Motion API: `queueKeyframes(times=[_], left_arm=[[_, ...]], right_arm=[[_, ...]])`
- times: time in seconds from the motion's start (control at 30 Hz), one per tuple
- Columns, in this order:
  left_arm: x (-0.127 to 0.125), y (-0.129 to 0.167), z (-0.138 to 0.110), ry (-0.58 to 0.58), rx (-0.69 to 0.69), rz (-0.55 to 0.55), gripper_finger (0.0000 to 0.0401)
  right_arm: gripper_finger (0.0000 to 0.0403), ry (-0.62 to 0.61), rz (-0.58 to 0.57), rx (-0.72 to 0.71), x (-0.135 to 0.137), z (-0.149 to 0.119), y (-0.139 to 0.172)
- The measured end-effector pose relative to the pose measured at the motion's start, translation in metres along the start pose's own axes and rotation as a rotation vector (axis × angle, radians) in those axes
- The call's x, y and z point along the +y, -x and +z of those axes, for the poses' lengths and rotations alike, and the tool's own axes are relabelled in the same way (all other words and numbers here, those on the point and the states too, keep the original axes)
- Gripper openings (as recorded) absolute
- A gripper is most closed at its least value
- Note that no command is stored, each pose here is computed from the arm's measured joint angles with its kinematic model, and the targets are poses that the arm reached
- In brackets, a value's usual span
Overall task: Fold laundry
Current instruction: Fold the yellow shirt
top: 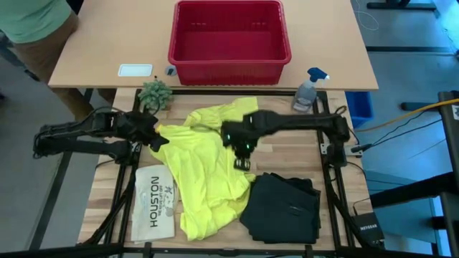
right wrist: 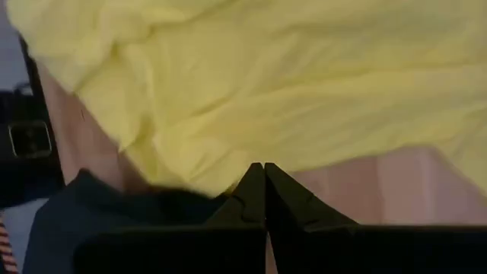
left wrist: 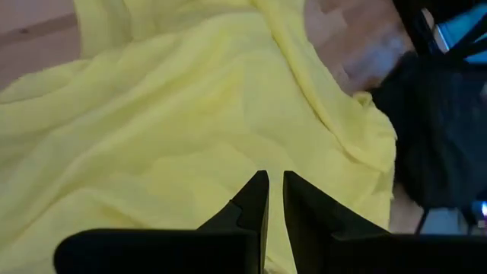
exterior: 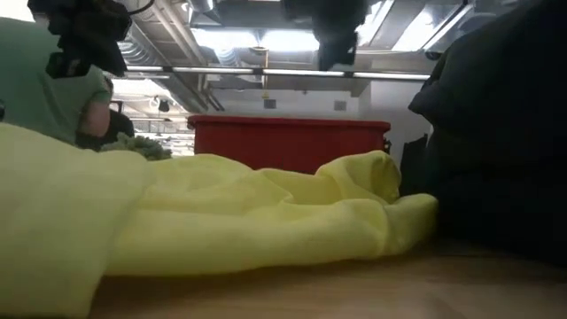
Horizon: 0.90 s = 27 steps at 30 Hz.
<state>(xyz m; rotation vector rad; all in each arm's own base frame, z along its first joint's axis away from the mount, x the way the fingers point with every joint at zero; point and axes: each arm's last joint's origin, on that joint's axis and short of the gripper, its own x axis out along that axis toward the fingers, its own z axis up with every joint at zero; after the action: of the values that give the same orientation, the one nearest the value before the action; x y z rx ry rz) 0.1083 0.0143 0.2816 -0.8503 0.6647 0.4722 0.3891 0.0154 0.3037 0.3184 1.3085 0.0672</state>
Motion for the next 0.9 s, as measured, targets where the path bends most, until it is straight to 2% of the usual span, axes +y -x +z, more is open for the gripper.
queueKeyframes(times=[0.07,0.17,0.33,0.47,0.63,0.8,0.9], left_arm=[[-0.007,0.0,0.0,-0.033,-0.018,-0.058,0.0033],[-0.024,-0.006,-0.001,-0.079,-0.073,-0.215,0.0033],[-0.064,-0.034,-0.018,-0.181,-0.125,-0.461,0.0033],[-0.094,-0.064,-0.039,-0.275,-0.108,-0.515,0.0033],[-0.119,-0.097,-0.063,-0.245,-0.063,-0.581,0.0033],[-0.136,-0.105,-0.08,-0.236,-0.07,-0.702,0.0033],[-0.14,-0.104,-0.086,-0.241,-0.084,-0.726,0.0033]], right_arm=[[0.0,0.003,-0.037,0.022,0.019,-0.007,-0.004],[0.0,0.008,-0.062,0.037,0.046,-0.017,-0.01],[0.0,0.022,-0.145,0.007,0.089,-0.036,-0.018],[0.0,0.014,-0.156,-0.018,0.124,-0.055,-0.023],[0.0,0.013,-0.107,-0.069,0.172,-0.084,-0.028],[0.0,-0.036,-0.059,-0.052,0.213,-0.123,-0.031],[0.0,-0.073,-0.046,-0.029,0.235,-0.149,-0.036]])
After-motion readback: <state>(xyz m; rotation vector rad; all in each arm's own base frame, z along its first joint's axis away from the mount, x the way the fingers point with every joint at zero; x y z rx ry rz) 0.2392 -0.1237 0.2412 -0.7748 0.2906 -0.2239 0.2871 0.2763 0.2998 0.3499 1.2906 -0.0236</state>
